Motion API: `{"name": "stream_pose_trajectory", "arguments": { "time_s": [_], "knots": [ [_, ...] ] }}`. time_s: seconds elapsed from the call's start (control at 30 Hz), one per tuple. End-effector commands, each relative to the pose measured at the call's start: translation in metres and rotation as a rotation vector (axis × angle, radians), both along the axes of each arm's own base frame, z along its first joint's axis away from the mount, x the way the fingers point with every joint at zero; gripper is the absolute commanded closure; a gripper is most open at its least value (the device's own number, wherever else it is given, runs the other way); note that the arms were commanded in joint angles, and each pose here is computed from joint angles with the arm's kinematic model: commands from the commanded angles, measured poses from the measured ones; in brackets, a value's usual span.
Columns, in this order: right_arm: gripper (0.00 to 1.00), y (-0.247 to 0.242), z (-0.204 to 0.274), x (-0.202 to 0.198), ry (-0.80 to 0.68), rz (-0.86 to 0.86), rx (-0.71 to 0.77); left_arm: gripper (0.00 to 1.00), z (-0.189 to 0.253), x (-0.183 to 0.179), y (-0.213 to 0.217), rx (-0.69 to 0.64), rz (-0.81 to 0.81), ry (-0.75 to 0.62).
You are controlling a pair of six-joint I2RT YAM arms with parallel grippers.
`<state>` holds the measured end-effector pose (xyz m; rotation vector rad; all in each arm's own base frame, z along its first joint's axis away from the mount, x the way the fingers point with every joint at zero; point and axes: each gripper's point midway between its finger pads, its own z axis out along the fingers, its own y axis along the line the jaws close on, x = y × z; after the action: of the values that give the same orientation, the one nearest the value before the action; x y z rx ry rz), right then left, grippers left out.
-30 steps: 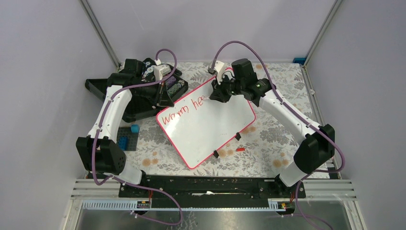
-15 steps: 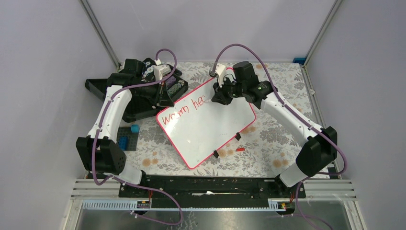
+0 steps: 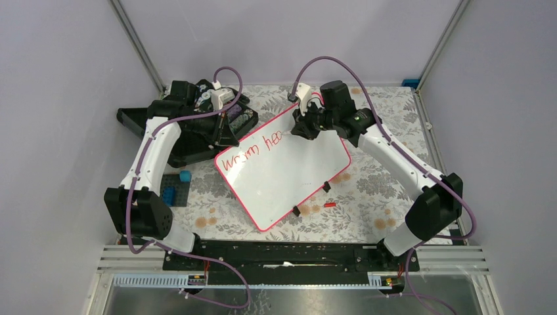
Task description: Write a sentence on the whiteboard
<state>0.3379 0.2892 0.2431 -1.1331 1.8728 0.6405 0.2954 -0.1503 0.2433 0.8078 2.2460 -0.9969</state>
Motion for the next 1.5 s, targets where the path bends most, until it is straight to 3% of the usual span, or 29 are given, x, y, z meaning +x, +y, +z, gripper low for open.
{"name": "stream_pose_trajectory", "arguments": {
  "time_s": [0.0, 0.93, 1.47],
  "knots": [
    [1.0, 0.002, 0.022, 0.016, -0.073, -0.017, 0.02, 1.0, -0.001, 0.0, -0.003, -0.01, -0.023, -0.01],
    [1.0, -0.006, 0.0, -0.002, -0.02, 0.0, 0.0, 1.0, 0.0, -0.001, -0.003, -0.009, -0.022, -0.012],
    [1.0, -0.015, 0.015, 0.006, -0.097, -0.028, -0.021, 1.0, 0.0, 0.0, -0.003, -0.011, -0.023, -0.011]
  ]
}}
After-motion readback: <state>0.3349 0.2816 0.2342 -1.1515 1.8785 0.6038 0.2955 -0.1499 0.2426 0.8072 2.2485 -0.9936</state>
